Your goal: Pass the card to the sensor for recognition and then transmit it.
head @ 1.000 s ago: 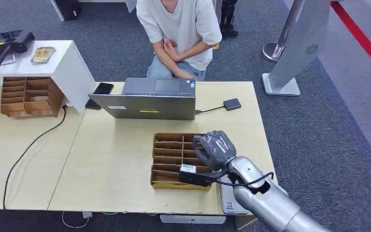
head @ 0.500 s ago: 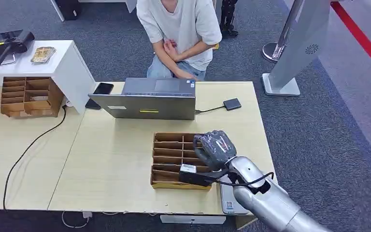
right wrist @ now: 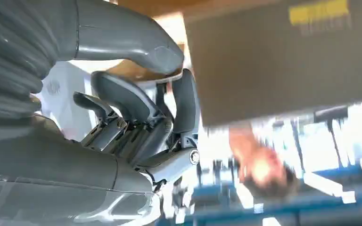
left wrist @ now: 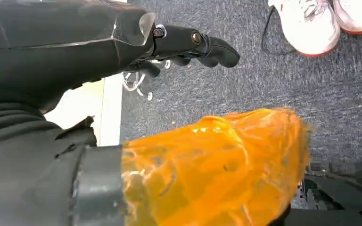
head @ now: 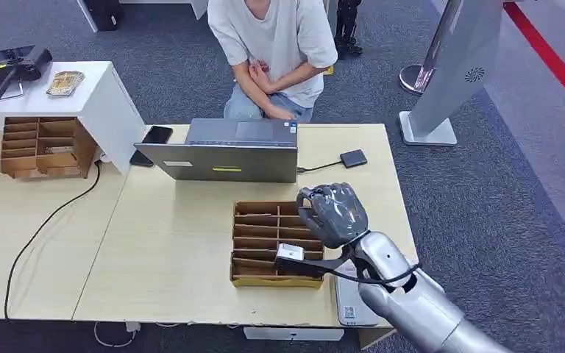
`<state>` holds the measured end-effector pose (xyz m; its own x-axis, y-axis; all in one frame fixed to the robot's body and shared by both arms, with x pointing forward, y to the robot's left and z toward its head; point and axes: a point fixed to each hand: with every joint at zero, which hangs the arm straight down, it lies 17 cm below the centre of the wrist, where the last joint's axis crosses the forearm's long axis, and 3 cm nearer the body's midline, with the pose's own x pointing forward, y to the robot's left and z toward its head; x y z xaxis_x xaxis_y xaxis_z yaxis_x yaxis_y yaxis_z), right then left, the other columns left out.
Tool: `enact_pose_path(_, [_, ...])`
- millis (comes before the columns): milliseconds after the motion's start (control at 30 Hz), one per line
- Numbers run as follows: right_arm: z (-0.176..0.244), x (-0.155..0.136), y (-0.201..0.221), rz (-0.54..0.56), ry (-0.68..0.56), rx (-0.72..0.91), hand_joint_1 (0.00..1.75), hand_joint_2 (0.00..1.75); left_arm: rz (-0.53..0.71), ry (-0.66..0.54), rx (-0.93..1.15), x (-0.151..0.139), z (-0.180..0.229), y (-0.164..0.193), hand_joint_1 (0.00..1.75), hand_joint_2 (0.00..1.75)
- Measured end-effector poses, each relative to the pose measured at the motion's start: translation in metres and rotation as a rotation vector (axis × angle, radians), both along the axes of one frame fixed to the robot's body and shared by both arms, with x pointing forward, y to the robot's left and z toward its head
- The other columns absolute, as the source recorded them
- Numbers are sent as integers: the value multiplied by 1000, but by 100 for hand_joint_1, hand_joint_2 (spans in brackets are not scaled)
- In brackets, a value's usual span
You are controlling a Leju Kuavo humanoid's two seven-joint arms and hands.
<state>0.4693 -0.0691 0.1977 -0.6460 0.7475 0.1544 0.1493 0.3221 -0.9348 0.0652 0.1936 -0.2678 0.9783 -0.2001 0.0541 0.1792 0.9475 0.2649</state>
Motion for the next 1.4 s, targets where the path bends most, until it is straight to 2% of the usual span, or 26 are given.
enact_pose_path(233, [46,-8,-5,13,-111,45,175,175,6,1,4,0,0,0,0,0])
enact_pose_path(467, [72,-18,-10,19,-194,85,175,175,10,0,6,0,0,1,0,0])
enact_pose_path(833, [89,-24,-8,23,-243,124,175,175,-6,-4,5,1,0,0,0,0])
enact_pose_path(1400, [112,-8,18,18,-250,183,175,175,-27,-8,0,2,0,-1,0,0])
